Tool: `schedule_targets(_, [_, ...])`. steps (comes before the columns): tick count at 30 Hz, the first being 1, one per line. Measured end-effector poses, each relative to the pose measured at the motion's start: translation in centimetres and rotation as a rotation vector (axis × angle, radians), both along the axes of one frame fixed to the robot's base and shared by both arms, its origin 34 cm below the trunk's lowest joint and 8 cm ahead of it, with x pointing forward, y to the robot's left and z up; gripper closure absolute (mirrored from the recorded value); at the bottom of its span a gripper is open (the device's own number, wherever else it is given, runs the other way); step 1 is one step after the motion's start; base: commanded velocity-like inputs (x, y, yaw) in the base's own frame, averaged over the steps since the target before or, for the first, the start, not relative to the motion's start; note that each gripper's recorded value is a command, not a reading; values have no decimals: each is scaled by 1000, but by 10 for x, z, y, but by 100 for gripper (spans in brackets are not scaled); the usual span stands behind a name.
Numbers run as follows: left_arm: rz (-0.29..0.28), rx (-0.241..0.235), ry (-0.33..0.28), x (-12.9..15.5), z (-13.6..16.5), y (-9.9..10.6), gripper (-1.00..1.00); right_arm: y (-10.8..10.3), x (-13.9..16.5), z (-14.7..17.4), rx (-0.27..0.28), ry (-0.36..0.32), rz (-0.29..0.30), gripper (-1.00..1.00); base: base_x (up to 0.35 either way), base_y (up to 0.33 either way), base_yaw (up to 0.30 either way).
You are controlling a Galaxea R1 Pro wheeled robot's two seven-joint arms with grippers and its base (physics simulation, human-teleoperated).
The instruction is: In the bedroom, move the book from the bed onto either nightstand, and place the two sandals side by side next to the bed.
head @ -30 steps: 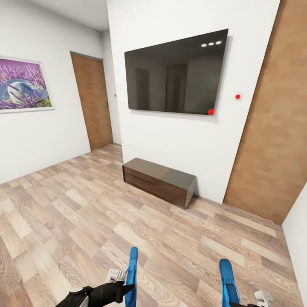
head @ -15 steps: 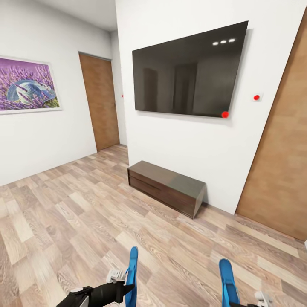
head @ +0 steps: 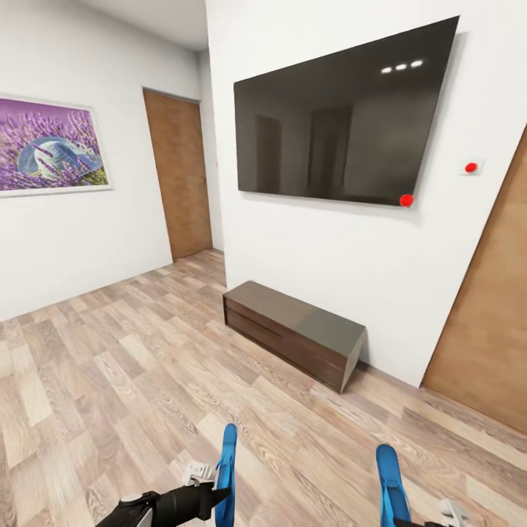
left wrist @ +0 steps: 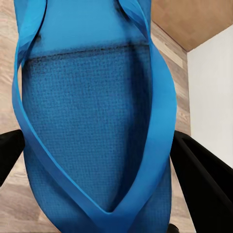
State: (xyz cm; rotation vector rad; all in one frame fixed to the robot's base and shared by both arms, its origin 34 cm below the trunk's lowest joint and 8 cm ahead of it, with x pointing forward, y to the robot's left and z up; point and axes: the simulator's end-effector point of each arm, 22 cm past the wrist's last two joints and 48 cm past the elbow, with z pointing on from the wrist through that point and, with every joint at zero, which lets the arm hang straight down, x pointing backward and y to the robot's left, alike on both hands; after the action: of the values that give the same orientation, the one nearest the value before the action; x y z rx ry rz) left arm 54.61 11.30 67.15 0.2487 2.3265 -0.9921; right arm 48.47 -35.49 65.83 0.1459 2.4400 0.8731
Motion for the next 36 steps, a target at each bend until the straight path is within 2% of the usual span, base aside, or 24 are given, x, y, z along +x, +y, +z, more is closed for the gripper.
schedule_targets(24, [3,4,-6,2,2,1,100,3,2,1,-2,-5,1,100,326,-92,285])
schedule_targets(26, [3,3,-7,2,3,0,100,-3,2,-5,-38,6,-15,100,326,-90,285])
schedule_targets(28, [8,10,-9,3,2,1,100,-18,3,-16,-113,30,-52,100,327,-90,284])
schedule_targets(30, [42,57,-7,8,-5,11,100,-33,2,-26,-188,55,-89,100,326,-90,284])
schedule_targets(31, [57,77,-6,10,-7,14,100,-36,2,-29,-206,62,-99,100,326,-71,284])
schedule_targets(32, [108,144,-1,16,-17,25,100,-38,1,-38,-254,83,-122,100,326,-46,285])
schedule_targets(33, [147,191,1,20,-23,31,100,-39,1,-43,-282,96,-140,100,326,-29,285])
schedule_targets(36, [236,306,10,23,-39,44,100,-36,1,-54,-331,119,-170,100,326,-13,285])
